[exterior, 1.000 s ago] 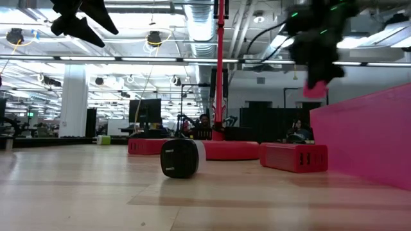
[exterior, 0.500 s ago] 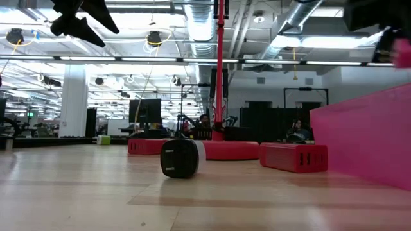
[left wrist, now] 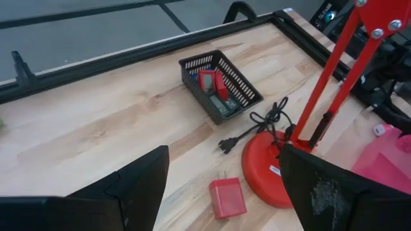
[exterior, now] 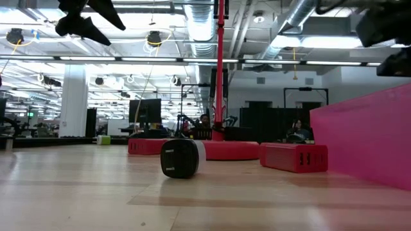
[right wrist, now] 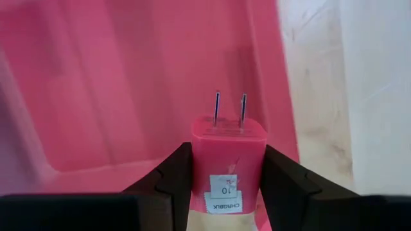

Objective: Pick & Place Office items
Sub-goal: Put the pink charger adapter into the red bin

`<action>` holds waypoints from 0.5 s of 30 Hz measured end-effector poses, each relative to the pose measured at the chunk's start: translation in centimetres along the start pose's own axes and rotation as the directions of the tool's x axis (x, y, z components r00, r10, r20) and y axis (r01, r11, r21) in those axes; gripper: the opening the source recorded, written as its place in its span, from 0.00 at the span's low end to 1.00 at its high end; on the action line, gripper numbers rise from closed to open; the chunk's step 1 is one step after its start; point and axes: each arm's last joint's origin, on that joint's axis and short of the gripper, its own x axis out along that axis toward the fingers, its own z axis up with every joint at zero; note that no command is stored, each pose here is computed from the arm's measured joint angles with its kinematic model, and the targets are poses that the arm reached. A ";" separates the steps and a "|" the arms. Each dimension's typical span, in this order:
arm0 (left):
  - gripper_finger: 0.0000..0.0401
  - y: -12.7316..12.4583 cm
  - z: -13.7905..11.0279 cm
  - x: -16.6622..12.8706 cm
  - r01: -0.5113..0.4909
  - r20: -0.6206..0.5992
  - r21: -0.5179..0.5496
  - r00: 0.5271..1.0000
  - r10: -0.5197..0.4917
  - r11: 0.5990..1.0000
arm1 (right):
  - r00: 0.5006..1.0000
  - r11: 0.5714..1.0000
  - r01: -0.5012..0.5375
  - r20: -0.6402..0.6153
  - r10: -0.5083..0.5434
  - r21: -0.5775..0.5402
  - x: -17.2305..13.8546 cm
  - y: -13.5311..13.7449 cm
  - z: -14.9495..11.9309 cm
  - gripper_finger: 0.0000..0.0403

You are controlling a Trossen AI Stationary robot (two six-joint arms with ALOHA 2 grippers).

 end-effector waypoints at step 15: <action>0.71 -0.2 -0.1 0.2 -0.001 -0.010 0.007 1.000 0.001 1.000 | 0.997 0.997 0.074 -0.002 -0.074 0.024 1.4 -0.4 -0.7 0.54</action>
